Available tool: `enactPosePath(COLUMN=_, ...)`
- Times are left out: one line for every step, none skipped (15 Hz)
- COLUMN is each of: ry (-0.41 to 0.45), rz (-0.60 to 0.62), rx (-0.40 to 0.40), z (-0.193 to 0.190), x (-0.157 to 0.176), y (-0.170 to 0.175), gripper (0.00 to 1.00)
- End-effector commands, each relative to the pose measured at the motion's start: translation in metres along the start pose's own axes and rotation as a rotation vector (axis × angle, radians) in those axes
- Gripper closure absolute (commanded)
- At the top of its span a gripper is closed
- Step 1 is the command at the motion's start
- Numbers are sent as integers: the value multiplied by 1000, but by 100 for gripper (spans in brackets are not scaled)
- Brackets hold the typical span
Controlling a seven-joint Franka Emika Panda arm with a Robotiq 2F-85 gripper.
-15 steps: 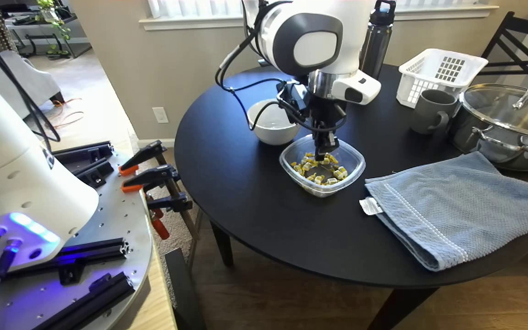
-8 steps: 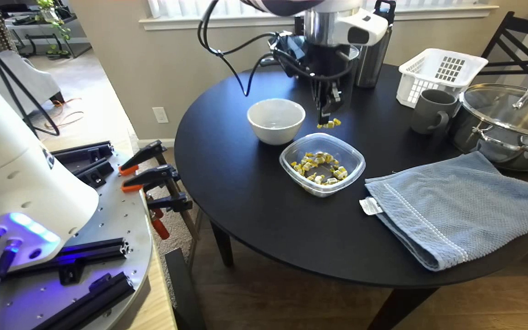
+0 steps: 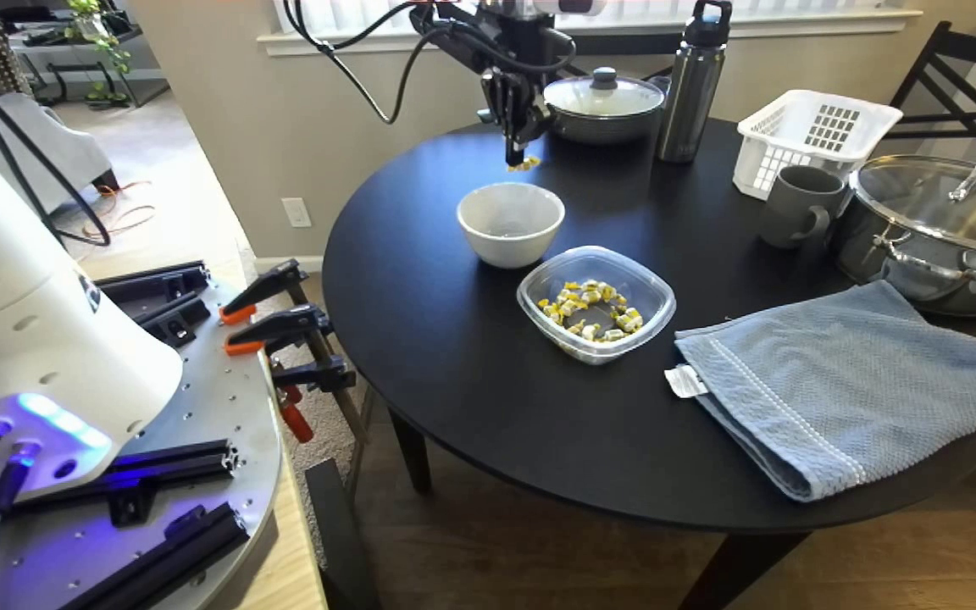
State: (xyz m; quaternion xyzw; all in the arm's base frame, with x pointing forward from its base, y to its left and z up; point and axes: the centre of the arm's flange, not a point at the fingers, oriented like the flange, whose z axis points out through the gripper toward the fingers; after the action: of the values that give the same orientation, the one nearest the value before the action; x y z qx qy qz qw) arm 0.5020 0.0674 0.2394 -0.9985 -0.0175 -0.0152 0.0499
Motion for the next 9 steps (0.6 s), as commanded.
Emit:
enactPosePath(ry=-49, rz=-54, rx=7, z=-1, x=-15, y=-4, gripper=74)
enactPosePath(ry=-51, rz=-53, rx=-6, z=0, x=-16, y=-4, gripper=73)
enactPosePath(ry=-54, rz=-47, rx=-7, z=-1, x=-16, y=-2, gripper=68)
enactPosePath(ry=-50, rz=-41, rx=-11, z=-2, x=-16, y=0, gripper=62)
enactPosePath(ry=-39, rz=-25, rx=-23, z=-4, x=-15, y=5, gripper=55)
enactPosePath(ry=-25, rz=-1, rx=-46, z=-7, x=-13, y=15, gripper=49)
enactPosePath(ry=-12, rz=25, rx=-75, z=-8, x=-11, y=26, gripper=43)
enactPosePath(ry=-4, rz=57, rx=-113, z=-10, x=-10, y=42, gripper=36)
enactPosePath(ry=-2, rz=88, rx=-145, z=-9, x=-10, y=57, gripper=31)
